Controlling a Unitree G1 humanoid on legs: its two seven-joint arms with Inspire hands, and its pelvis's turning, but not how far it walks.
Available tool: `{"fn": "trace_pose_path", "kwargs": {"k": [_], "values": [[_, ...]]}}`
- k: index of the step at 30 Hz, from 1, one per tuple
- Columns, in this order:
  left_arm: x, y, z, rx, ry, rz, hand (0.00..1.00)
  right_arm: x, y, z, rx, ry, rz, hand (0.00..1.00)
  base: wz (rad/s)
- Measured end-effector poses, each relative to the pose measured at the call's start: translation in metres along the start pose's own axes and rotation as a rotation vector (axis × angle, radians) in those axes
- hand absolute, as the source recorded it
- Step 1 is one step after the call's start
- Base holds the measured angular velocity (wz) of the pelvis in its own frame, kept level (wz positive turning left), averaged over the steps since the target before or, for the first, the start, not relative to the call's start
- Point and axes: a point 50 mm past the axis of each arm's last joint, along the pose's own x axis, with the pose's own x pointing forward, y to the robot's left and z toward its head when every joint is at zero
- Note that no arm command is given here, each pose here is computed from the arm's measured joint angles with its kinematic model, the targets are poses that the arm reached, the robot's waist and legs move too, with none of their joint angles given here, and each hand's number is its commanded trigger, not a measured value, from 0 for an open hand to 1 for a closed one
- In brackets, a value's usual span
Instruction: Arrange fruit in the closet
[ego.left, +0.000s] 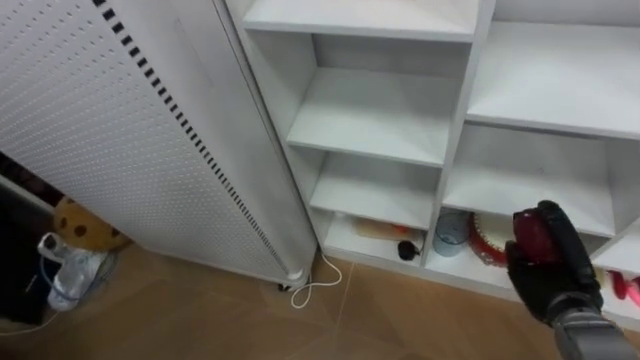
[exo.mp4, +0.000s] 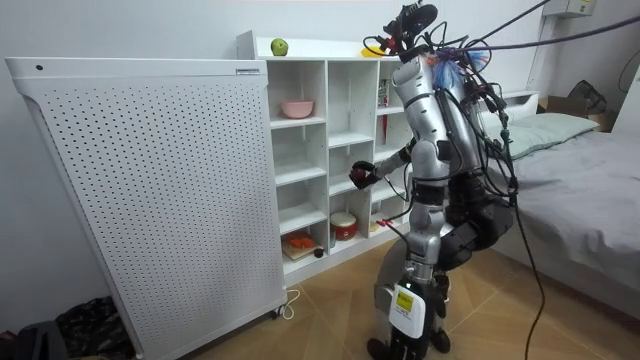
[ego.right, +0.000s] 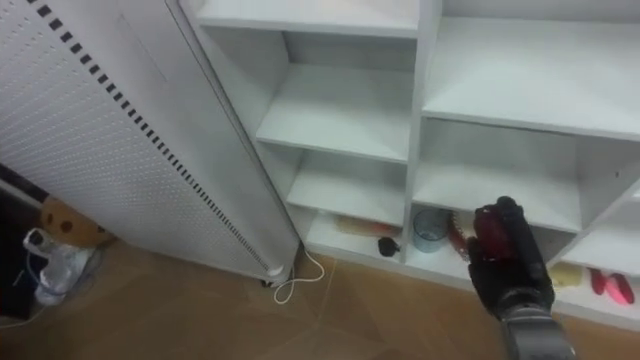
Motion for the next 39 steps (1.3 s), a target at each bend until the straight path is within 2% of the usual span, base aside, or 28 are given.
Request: {"fn": "trace_pose_path", "kwargs": {"k": [11,12,13,14,31,39], "values": [[-0.002,0.006,-0.006,0.017,-0.001,0.014,0.00,0.006,0.031,0.014,0.022,-0.049,0.011,1.00,0.11],[-0.002,0.006,-0.006,0.017,-0.004,0.013,0.00,0.006,0.032,0.015,0.017,-0.054,0.010,0.37,0.00],[-0.002,0.006,-0.005,0.016,-0.010,0.013,0.00,0.007,0.034,0.018,0.010,-0.063,0.006,0.03,-0.03],[-0.002,0.006,-0.004,0.015,-0.013,0.014,0.00,0.007,0.035,0.019,0.009,-0.068,0.002,0.00,-0.03],[-0.004,0.011,-0.010,0.022,-0.004,0.094,0.00,0.005,0.039,0.049,-0.014,-0.163,-0.180,0.00,-0.04],[-0.004,0.013,-0.011,0.022,-0.002,0.146,0.00,0.007,0.060,0.051,0.012,-0.172,-0.190,0.00,0.00]]}}
